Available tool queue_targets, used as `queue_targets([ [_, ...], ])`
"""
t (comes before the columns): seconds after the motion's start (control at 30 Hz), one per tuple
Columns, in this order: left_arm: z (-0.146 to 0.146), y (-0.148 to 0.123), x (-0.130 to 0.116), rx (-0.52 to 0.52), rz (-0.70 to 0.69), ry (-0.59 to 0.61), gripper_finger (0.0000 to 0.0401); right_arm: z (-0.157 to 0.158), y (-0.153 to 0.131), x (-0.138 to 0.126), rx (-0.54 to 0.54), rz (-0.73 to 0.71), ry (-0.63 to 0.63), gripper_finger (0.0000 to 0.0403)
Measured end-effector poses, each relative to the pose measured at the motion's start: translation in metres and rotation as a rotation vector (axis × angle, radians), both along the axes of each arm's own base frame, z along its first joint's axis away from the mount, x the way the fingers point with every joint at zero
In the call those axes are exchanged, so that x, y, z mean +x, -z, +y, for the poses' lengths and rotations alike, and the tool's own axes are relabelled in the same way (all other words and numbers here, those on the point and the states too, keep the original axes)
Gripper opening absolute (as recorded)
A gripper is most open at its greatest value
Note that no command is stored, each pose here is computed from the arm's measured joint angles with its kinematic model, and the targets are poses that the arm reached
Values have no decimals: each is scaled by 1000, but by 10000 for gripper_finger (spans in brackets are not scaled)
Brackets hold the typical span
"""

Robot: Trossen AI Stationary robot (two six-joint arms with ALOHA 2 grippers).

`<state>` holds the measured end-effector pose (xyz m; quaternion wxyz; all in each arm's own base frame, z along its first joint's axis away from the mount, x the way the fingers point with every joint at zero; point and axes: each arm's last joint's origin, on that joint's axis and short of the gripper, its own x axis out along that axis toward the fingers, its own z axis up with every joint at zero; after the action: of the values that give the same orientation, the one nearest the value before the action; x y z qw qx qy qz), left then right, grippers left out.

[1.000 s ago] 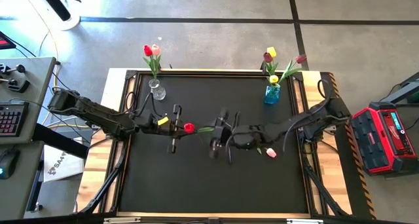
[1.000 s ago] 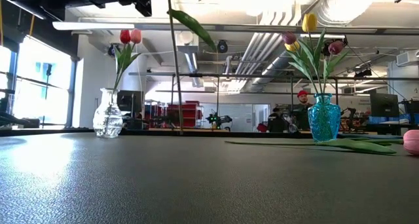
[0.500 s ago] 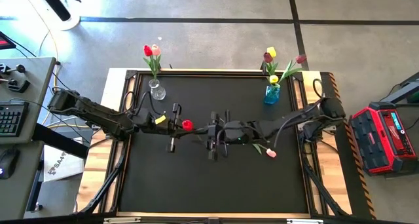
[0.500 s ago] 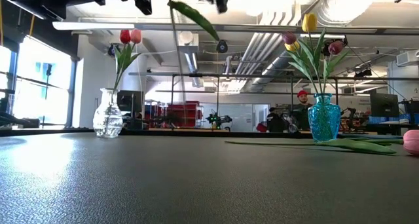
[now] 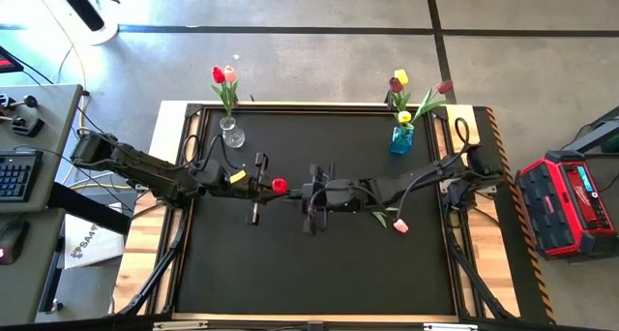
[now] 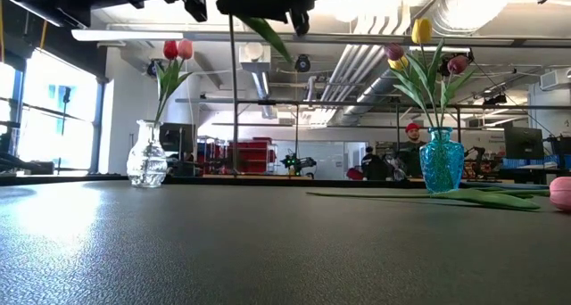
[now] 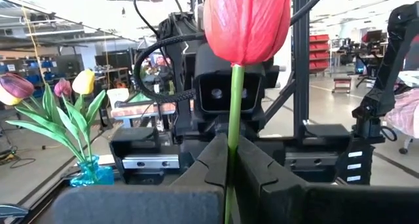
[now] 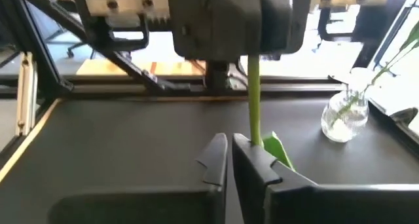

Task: Sort flowers into vase by color
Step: Put the red flower into the transparent vase

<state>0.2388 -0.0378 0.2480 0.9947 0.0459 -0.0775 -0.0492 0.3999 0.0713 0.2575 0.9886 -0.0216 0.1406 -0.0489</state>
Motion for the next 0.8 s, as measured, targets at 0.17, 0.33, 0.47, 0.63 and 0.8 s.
queue_targets([
  [0.17, 4, 6, 1, 22, 61, -144, 0, 3, 6, -2, 13, 59, -23, 4],
  [0.33, 13, 12, 0, 35, 144, -346, 0, 16, 12, -7, 68, 127, -84, 14],
  [0.47, 24, 4, -9, 51, 145, -429, 0, 21, 19, -12, 70, 210, -104, 14],
  [0.63, 46, -17, -30, 56, 94, -553, 0, 26, 25, -16, 56, 278, -116, 14],
  [0.8, 69, -36, -56, 65, 30, -677, 0, 28, 28, -19, 42, 312, -112, 14],
])
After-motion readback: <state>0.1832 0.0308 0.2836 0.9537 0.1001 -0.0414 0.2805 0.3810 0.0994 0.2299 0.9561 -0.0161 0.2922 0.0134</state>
